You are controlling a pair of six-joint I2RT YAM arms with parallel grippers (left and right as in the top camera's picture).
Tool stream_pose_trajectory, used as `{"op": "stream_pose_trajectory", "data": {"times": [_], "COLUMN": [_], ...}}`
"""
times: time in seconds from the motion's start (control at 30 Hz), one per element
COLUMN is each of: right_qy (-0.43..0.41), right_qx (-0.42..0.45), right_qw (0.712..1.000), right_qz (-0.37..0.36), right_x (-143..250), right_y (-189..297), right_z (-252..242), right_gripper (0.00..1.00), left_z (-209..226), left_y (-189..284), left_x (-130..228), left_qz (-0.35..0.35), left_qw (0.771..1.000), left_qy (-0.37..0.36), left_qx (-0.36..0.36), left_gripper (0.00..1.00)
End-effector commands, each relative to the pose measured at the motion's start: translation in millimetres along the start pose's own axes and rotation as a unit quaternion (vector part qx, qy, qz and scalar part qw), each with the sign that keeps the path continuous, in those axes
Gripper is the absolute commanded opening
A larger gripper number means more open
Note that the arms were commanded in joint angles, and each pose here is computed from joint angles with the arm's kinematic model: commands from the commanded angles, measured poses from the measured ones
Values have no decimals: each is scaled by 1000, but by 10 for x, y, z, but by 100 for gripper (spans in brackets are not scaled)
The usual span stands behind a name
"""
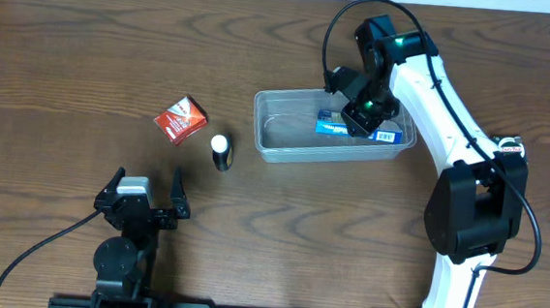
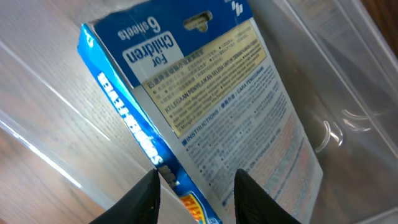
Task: Pack container
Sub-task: 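Open the right gripper and withdraw it to the right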
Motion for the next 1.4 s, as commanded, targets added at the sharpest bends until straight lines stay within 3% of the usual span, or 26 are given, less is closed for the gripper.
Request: {"op": "stream_pose_trajectory", "data": {"times": [0.0,0.17,0.43,0.47,0.53,0.6,0.67,0.83,1.03,1.23,1.27,1.3,1.33,1.37], "right_qy": [18,15,-79,-86,-96,-98,-111,-156,-230,-312,-321,-328,-335,-343], "right_qx": [25,25,-24,-27,-26,-25,-22,-48,-36,-61,-77,-81,-74,-64], "right_qw": [1000,1000,996,995,995,994,993,981,961,940,935,931,929,929], "right_qz": [-4,-2,-27,-28,-29,-33,-41,-106,-150,-124,-134,-139,-135,-126], "right_x": [37,47,-18,-24,-30,-37,-33,-18,295,775,804,845,897,962], "right_y": [129,129,131,131,131,133,168,419,757,794,813,823,815,791], "right_z": [-50,-48,66,73,68,53,9,-146,-538,-813,-835,-878,-924,-966], "right_gripper": [37,38,34,38,57,70,99,99,99,99,86,61,25,4], "left_z": [-3,-3,-3,-3,-3,-3,-3,-3,-3,-3,-3,-3,-3,-3], "left_y": [-26,-26,-26,-26,-26,-26,-26,-26,-26,-26,-26,-26,-26,-26], "left_x": [154,154,154,154,154,154,154,154,154,154,153,154,154,154], "left_qz": [20,20,20,20,20,20,20,20,20,20,20,20,20,20], "left_qw": [1000,1000,1000,1000,1000,1000,1000,1000,1000,1000,1000,1000,1000,1000], "left_qy": [-9,-9,-9,-9,-9,-9,-9,-9,-9,-9,-9,-9,-9,-9], "left_qx": [2,2,2,2,2,2,2,2,2,2,2,2,2,2], "left_gripper": [98,98,98,98,98,98,98,98,98,98,98,98,98,98]}}
Point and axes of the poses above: each gripper's point midway between its finger pads, its own y axis back along the fingers, its own z axis along the line the jaws close on, x = y × z, the point moved 5 cm from there along y, back along the fingers, and after that the axes turned 4 degrees about -y, right-handed, at the moved point
